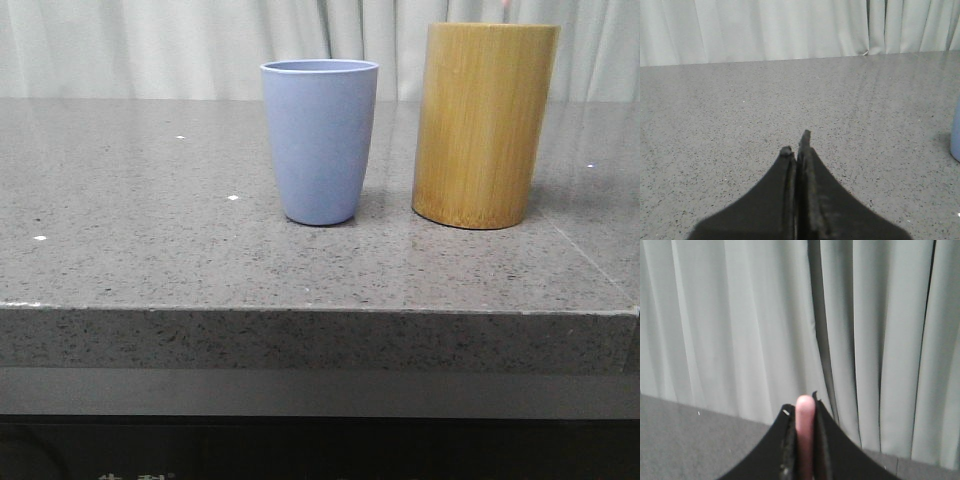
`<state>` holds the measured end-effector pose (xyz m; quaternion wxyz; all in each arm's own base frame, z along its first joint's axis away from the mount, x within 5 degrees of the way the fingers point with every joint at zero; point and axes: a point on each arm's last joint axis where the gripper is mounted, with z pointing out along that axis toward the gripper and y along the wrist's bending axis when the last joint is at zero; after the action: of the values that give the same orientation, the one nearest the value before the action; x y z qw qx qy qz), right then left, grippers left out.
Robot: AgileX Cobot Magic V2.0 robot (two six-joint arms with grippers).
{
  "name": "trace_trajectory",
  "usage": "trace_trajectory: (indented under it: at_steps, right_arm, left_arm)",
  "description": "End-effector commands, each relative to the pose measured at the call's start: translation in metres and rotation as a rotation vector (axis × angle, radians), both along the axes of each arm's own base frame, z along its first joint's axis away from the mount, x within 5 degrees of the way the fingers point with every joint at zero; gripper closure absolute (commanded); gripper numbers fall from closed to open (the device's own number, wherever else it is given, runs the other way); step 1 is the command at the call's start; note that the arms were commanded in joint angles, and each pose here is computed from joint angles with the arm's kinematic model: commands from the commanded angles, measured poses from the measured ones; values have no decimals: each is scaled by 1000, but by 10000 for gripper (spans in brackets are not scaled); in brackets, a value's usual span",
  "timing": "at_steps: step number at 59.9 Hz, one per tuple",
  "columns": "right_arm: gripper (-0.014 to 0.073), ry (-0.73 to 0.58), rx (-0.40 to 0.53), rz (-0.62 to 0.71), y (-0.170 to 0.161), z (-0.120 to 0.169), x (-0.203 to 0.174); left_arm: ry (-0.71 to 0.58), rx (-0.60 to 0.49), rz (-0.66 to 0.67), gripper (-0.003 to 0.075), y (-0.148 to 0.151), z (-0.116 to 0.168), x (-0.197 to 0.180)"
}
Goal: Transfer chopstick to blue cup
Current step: 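Carry the pink stick over the blue cup and lower it in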
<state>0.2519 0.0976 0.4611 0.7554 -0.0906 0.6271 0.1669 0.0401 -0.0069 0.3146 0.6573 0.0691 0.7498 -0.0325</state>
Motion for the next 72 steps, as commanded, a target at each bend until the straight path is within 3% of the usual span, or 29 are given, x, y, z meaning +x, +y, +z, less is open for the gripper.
trace_trajectory:
  at_steps: [1, 18, 32, 53, 72]
  right_arm:
    - [570, -206, 82, 13, -3, 36, -24]
    - [570, -217, 112, 200, 49, 36, -31]
    - [570, -70, 34, 245, 89, -9, 4]
    - [562, 108, -65, 252, 114, -61, 37]
    - [328, 150, -90, 257, 115, -67, 38]
  left_arm:
    - [-94, -31, 0, 739, 0, 15, 0]
    - [-94, -31, 0, 739, 0, 15, 0]
    - [-94, -31, 0, 739, 0, 15, 0]
    - [-94, -31, 0, 739, 0, 15, 0]
    - [-94, -31, 0, 739, 0, 15, 0]
